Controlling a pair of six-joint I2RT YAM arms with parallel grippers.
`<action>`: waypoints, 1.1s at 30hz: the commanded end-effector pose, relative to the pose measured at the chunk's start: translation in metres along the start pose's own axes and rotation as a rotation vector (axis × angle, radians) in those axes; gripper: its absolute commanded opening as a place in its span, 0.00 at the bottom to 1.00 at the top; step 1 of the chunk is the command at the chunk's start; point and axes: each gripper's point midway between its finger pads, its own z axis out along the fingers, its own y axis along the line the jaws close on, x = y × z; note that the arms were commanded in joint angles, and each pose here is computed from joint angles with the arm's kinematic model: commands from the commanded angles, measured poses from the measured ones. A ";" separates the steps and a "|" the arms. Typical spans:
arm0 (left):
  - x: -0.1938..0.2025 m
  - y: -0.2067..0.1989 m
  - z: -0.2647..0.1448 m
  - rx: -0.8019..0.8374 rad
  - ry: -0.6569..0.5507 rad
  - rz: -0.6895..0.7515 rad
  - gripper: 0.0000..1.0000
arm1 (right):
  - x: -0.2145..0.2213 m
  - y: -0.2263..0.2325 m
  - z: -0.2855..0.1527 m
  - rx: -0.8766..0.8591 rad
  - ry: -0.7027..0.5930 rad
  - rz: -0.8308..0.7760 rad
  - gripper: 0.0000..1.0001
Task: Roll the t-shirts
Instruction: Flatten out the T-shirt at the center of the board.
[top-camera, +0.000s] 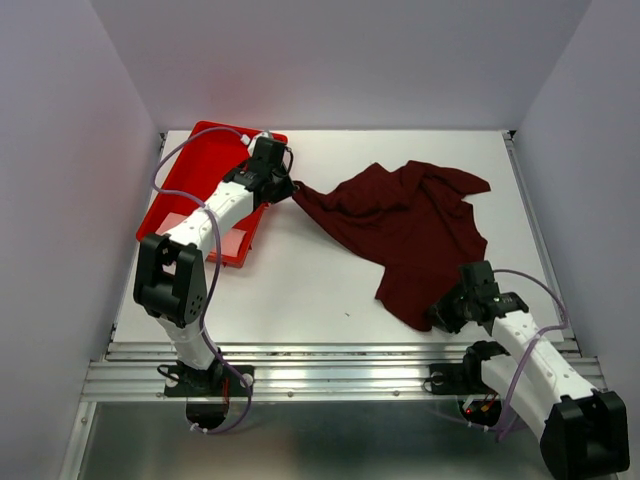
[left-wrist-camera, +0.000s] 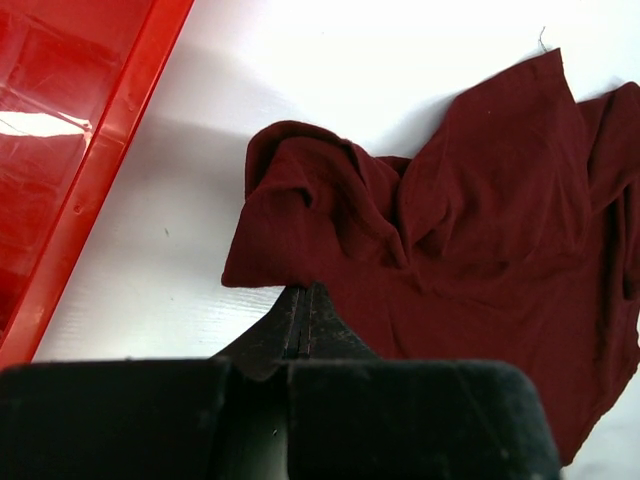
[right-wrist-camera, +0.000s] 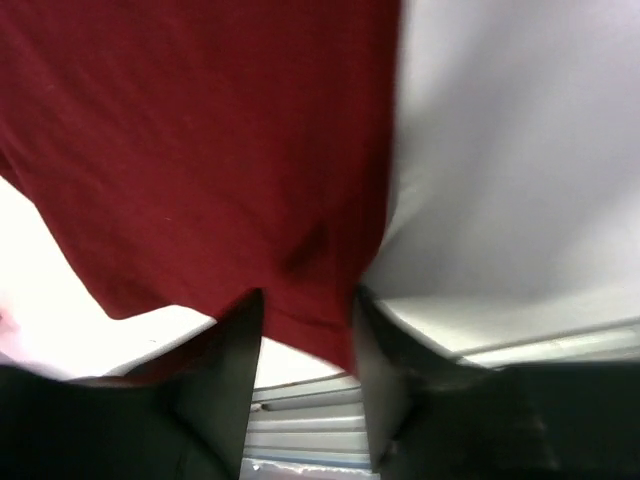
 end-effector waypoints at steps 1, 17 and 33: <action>0.000 -0.004 -0.002 0.013 -0.005 0.012 0.00 | -0.014 0.005 0.021 -0.017 -0.062 -0.001 0.26; 0.039 -0.013 -0.025 0.058 0.035 0.030 0.00 | -0.150 0.060 0.038 0.291 -0.348 -0.200 0.26; 0.023 -0.028 -0.019 0.052 0.012 0.066 0.00 | -0.085 0.038 -0.006 0.088 -0.237 -0.152 0.79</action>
